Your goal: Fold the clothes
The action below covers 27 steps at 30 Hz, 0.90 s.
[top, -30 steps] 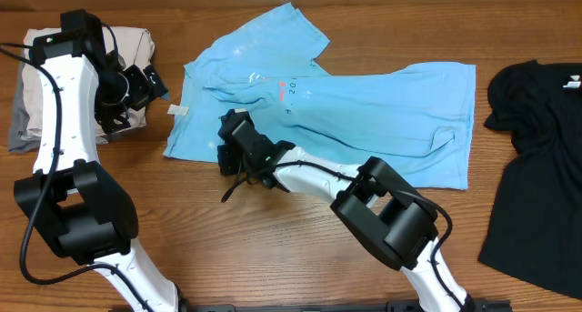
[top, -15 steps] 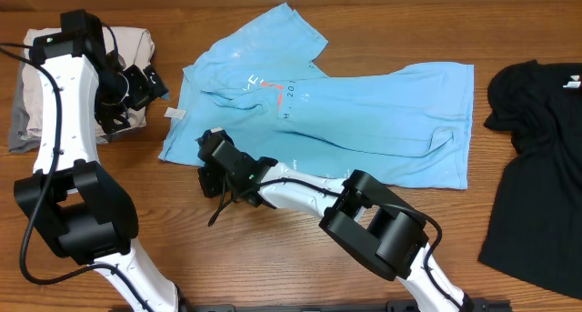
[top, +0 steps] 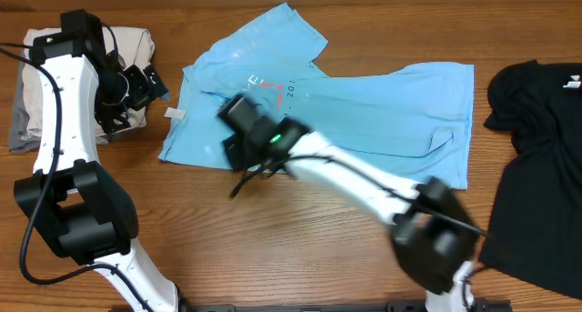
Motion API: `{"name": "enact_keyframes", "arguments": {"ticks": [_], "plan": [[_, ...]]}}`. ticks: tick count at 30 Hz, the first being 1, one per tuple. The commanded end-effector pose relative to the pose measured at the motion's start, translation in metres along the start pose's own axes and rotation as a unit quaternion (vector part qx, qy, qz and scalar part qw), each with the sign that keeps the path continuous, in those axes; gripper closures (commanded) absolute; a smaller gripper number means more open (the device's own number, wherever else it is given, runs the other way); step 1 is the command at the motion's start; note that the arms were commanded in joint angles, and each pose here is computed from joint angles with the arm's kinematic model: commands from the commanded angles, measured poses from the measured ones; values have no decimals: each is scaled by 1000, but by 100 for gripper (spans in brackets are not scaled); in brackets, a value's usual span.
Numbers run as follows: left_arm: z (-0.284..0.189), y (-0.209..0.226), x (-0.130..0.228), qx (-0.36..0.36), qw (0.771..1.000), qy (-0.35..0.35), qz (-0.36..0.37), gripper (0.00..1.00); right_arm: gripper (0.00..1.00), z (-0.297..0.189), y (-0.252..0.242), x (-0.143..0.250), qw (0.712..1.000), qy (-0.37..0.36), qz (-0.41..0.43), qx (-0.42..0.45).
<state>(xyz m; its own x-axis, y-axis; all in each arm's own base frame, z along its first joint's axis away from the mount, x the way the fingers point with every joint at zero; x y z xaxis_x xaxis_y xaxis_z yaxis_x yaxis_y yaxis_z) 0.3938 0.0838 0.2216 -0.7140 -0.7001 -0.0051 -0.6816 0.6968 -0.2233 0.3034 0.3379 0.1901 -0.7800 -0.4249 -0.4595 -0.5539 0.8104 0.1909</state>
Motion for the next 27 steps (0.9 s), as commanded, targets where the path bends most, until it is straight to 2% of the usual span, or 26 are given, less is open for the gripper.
{"name": "enact_keyframes", "arguments": {"ticks": [1, 8, 11, 15, 27], "plan": [[-16, -6, 3, 16, 1000, -19, 12, 0, 96, -28, -43, -7, 998, 5, 41, 45], [-16, -6, 3, 16, 1000, -19, 12, 0, 96, -10, -118, 25, 981, 125, 128, 76], [-16, -6, 3, 16, 1000, -18, 12, 0, 96, 6, -139, 33, 978, 153, 120, 69], [-16, -6, 3, 16, 1000, -19, 12, 0, 96, 21, -150, 37, 981, 166, 100, 29], [-16, -6, 3, 16, 1000, -19, 12, 0, 96, 45, -163, 48, 974, 192, 106, 52]]}}
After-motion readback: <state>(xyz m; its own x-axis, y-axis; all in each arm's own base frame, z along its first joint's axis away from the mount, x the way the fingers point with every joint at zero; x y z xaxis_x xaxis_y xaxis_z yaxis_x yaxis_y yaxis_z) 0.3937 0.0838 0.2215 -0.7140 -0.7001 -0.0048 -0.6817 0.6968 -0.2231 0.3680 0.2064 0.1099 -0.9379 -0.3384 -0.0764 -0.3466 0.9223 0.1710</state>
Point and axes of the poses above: each gripper's point midway between its finger pads, its own z axis out along the fingers, its own y axis along the line the jaws close on, x = y × z, the point moved 9 cm from there along -z, back along the fingers, and after that the axes turned 10 degrees about -z, right-handed, at the moved point
